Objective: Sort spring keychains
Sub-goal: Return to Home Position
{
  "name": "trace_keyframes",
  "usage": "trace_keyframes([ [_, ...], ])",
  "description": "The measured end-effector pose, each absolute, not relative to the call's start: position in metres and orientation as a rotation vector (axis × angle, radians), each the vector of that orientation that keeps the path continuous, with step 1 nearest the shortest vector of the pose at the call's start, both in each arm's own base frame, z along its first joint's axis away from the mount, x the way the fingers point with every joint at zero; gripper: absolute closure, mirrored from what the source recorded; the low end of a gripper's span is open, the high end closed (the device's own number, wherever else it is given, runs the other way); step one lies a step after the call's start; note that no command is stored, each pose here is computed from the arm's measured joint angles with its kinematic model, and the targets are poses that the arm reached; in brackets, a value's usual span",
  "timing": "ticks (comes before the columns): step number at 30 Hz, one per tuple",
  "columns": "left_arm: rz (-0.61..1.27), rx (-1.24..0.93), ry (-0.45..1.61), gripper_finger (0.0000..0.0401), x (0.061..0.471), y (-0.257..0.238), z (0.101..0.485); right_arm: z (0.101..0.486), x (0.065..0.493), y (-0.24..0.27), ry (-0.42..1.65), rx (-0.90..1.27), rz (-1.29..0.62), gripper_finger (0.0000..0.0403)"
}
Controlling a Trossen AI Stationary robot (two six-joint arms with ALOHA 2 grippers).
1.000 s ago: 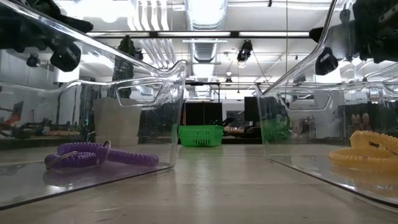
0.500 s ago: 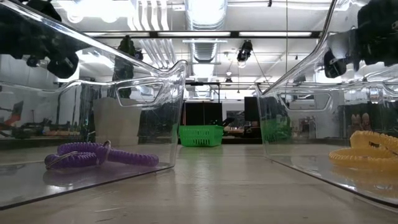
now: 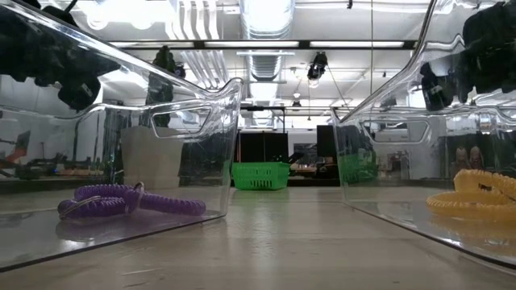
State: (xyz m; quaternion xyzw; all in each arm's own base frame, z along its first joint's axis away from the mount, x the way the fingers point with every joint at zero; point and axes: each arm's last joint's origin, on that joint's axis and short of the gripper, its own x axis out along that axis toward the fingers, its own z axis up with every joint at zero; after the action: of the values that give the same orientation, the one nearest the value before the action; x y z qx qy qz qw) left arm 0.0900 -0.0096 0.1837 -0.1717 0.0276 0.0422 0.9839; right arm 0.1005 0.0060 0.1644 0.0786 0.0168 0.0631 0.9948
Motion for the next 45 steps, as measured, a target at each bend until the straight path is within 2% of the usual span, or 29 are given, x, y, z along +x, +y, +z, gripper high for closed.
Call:
trace_keyframes([
  [45, 0.085, -0.345, 0.069, 0.0401, 0.0913, -0.0099, 0.1828, 0.1615, 0.1026, 0.0061, 0.069, 0.158, 0.123, 0.0394],
])
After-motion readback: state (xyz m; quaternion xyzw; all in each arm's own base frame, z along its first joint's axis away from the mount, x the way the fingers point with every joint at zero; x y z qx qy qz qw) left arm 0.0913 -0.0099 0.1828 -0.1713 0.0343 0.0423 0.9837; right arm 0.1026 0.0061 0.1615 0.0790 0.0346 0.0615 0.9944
